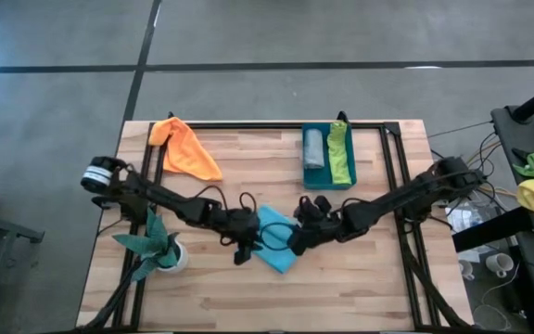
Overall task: Roll microfiber towels into tight, uniform cylinder then place into a basket
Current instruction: Roll the blue towel
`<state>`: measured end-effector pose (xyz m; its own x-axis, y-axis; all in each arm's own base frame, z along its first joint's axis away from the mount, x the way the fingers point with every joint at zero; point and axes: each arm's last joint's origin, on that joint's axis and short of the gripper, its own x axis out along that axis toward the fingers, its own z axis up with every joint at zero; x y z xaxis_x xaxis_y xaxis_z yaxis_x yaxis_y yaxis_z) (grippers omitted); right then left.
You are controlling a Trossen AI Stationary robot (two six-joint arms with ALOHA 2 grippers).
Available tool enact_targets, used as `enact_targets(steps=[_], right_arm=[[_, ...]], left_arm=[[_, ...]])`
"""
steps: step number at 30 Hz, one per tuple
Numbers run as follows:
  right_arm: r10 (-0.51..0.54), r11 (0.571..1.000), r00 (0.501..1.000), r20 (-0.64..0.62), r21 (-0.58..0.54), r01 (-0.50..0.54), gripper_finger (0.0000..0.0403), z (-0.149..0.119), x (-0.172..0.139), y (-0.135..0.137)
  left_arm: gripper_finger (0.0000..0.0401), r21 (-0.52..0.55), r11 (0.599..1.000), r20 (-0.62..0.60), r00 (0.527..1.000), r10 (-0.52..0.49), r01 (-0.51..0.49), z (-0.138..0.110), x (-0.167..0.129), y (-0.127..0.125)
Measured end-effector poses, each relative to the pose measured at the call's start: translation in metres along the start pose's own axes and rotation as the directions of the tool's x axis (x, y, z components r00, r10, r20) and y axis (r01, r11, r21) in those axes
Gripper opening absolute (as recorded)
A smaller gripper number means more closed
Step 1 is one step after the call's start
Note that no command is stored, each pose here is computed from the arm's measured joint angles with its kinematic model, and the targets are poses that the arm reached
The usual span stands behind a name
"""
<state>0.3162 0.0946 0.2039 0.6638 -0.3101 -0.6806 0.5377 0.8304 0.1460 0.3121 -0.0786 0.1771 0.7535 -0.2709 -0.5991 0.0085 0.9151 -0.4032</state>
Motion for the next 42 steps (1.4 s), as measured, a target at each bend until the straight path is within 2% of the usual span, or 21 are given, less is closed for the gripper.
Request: enact_targets(steps=[6,11,14,18,22,26,31,36,42], right_arm=[[0.041,0.989,0.999,0.022,-0.146,-0.038,0.0201,0.010,0.003,0.010],[0.051,0.986,0.999,-0.019,-0.159,-0.054,0.0257,0.011,0.011,0.015],[0.041,0.976,0.999,-0.034,-0.214,-0.047,0.0277,0.009,0.016,0.017],[0.022,0.969,0.998,-0.062,-0.243,-0.037,0.0279,0.001,0.024,0.020],[0.007,0.966,0.997,-0.077,-0.257,-0.027,0.0277,-0.005,0.031,0.021],[0.016,0.966,0.997,-0.081,-0.256,-0.036,0.0279,-0.004,0.032,0.023],[0.098,0.966,0.990,-0.101,-0.231,-0.119,0.0283,0.008,0.027,0.031],[0.117,0.961,0.990,-0.085,-0.243,-0.134,0.0278,0.015,0.023,0.036],[0.144,0.954,0.983,-0.116,-0.250,-0.169,0.0264,0.013,0.023,0.036]], left_arm=[[0.0111,0.015,1.000,0.003,1.000,-0.019,0.019,-0.003,0.000,-0.008],[0.0111,-0.037,0.999,0.014,1.000,-0.008,0.009,-0.002,0.000,-0.008],[0.0111,-0.042,0.999,0.024,1.000,-0.015,0.016,-0.004,0.000,-0.014],[0.0111,-0.027,1.000,0.068,0.998,0.016,-0.014,-0.008,0.003,-0.023],[0.0111,0.025,0.997,0.081,0.994,0.075,-0.077,-0.012,0.008,-0.021],[0.0111,0.020,0.996,0.104,0.991,0.088,-0.091,-0.010,0.011,-0.020],[0.0111,0.024,0.994,0.125,0.987,0.102,-0.106,-0.011,0.011,-0.024],[0.0111,0.031,0.993,0.214,0.971,0.104,-0.113,-0.007,0.009,-0.035],[0.0111,0.042,0.981,0.104,0.977,0.186,-0.191,-0.021,0.009,-0.026]])
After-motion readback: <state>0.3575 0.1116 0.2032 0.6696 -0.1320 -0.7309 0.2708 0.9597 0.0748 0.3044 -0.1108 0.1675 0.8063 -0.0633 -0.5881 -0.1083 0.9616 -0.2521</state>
